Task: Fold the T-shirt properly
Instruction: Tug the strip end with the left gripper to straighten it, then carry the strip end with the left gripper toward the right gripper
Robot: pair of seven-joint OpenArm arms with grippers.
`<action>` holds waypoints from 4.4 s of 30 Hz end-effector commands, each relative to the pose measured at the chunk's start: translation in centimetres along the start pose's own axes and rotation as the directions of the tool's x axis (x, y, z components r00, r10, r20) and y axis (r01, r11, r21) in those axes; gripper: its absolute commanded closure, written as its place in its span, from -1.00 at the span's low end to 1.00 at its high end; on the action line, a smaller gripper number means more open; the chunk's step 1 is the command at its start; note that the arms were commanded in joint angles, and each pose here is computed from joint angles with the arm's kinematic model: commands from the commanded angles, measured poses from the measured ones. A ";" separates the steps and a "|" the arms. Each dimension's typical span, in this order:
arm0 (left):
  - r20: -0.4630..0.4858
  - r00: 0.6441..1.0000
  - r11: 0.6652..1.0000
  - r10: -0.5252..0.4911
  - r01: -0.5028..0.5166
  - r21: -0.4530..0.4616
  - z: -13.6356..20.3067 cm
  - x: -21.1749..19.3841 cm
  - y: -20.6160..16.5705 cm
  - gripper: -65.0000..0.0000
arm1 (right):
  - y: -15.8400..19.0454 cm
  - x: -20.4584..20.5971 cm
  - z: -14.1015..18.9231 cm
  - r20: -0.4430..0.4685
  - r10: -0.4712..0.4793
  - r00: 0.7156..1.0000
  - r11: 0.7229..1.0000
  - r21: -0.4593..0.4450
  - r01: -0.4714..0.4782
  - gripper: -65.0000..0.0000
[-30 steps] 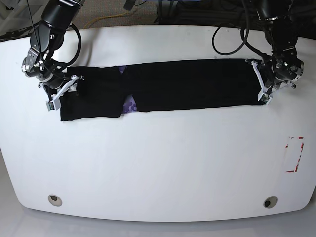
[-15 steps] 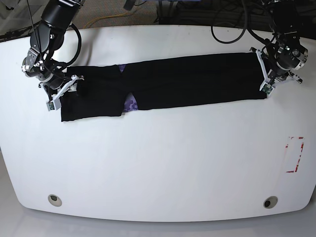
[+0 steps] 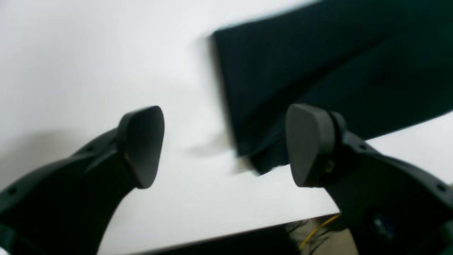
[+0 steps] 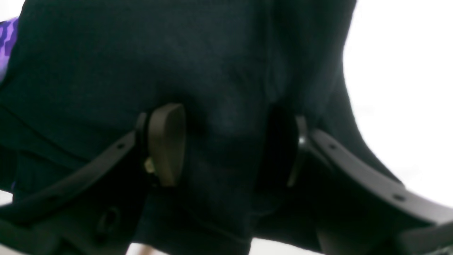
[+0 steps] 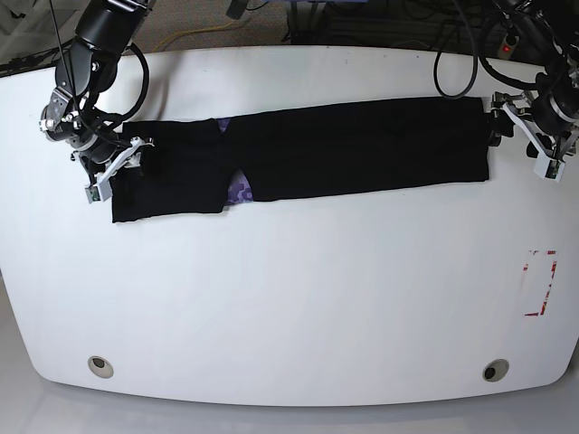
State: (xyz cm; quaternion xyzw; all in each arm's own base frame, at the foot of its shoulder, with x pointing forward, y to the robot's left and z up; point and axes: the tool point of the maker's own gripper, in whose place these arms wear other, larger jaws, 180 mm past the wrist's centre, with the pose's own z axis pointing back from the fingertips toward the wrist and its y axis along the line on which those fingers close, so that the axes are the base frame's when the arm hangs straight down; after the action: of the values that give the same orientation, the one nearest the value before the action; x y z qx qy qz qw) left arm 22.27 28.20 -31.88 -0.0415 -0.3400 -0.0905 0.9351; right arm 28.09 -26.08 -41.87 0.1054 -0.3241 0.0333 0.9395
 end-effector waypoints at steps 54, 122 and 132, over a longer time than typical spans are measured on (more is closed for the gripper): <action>0.064 0.998 0.964 0.014 0.003 -0.266 -5.0 3.0 -5.5 0.89 | -0.6 -0.5 0.4 -0.019 0.011 1.000 1.000 -0.017 -0.011 -0.10; 0.150 0.770 0.697 -0.621 0.629 -0.345 -8.8 10.3 -22.5 0.24 | 1.5 -0.5 -0.2 0.004 -0.005 1.000 1.000 0.016 0.005 -0.10; 0.123 0.795 0.725 -0.593 0.595 -0.347 -9.3 4.4 -21.1 0.95 | 1.7 4.9 3.0 0.081 0.119 0.990 0.992 -0.058 -0.115 -0.36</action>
State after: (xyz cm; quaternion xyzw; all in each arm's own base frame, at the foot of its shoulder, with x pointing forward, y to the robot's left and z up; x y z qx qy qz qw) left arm 26.87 6.35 -36.79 -0.0954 -0.2848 -0.4484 0.8419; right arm 27.98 -24.27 -39.21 0.0804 -0.3306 0.0650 0.9381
